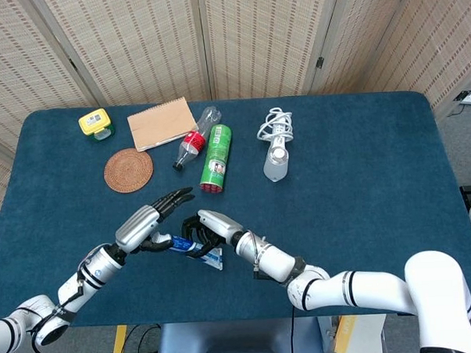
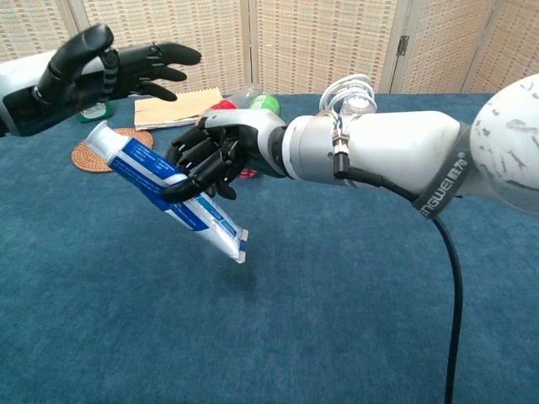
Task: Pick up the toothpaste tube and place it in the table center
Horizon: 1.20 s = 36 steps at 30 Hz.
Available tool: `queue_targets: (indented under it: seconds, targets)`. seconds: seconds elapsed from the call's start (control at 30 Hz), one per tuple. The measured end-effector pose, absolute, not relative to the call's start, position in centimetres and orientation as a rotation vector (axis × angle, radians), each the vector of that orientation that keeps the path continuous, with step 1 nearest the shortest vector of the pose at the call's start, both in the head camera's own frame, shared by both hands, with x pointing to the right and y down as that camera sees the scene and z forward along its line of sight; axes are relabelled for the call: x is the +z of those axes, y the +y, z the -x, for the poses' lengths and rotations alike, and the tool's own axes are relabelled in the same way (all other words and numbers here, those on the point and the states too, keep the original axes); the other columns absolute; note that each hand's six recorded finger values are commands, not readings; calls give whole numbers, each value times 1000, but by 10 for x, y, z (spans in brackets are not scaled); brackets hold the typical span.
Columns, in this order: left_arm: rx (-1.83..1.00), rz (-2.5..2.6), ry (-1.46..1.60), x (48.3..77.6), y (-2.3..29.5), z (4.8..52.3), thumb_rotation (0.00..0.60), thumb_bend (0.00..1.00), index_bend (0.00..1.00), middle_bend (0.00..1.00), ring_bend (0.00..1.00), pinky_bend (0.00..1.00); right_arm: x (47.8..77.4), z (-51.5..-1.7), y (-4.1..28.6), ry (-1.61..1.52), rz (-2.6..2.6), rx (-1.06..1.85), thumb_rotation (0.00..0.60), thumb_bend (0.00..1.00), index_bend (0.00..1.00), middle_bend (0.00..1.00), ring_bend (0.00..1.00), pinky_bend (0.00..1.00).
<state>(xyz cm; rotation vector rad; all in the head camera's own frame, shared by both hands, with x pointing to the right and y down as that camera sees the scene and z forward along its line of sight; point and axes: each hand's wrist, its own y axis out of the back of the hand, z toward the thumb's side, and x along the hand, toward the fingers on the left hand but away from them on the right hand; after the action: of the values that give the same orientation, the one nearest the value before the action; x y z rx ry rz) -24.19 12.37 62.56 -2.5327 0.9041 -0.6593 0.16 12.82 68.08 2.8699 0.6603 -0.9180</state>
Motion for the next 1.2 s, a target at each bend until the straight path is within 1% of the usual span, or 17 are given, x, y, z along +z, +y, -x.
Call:
queue_targets:
  seconds: [0.2, 0.33, 0.43, 0.6, 0.77, 0.83, 0.9, 0.93, 1.0, 1.07, 1.17, 1.2]
  targets:
    - [-679, 2565, 1115, 623, 108, 266, 2, 22, 0, 0, 0, 150, 681, -16, 124, 648, -2991, -993, 600, 519, 788, 693, 686, 754]
    - [-724, 2562, 1213, 624, 103, 284, 8, 21, 0, 0, 0, 150, 679, -27, 117, 613, -3126, -1102, 600, 458, 788, 652, 676, 754]
    - [-753, 2557, 1260, 625, 102, 294, 10, 22, 0, 0, 0, 150, 678, -35, 111, 567, -3240, -1220, 600, 434, 788, 632, 643, 751]
    - [-785, 2543, 1289, 628, 103, 303, 10, 22, 0, 0, 0, 150, 679, -47, 102, 475, -3401, -1470, 600, 408, 780, 598, 595, 704]
    - [-812, 2536, 1300, 631, 106, 308, 15, 22, 0, 0, 0, 150, 685, -63, 95, 404, -3441, -1740, 600, 378, 712, 549, 547, 649]
    - [-821, 2534, 1303, 632, 107, 310, 17, 22, 0, 0, 0, 150, 688, -70, 94, 385, -3422, -1821, 600, 368, 665, 523, 527, 630]
    - [-829, 2531, 1307, 634, 107, 311, 17, 22, 0, 0, 0, 150, 692, -77, 94, 362, -3397, -1897, 600, 344, 578, 483, 491, 599]
    - [-832, 2529, 1309, 634, 107, 311, 15, 22, 0, 0, 0, 150, 694, -80, 94, 353, -3385, -1921, 600, 325, 514, 456, 466, 576]
    - [-838, 2525, 1313, 635, 108, 312, 17, 21, 0, 0, 0, 150, 697, -85, 94, 337, -3354, -1960, 600, 280, 352, 389, 402, 520]
    - [-843, 2523, 1317, 636, 109, 313, 17, 21, 0, 0, 0, 150, 699, -90, 94, 322, -3325, -1985, 600, 248, 227, 330, 346, 465]
    - [-855, 2519, 1319, 638, 111, 314, 16, 21, 0, 0, 0, 150, 700, -96, 93, 317, -3307, -1997, 600, 220, 89, 255, 291, 399]
    - [-859, 2517, 1319, 638, 111, 314, 16, 22, 0, 0, 0, 150, 700, -97, 93, 323, -3303, -1994, 600, 219, 66, 238, 277, 387]
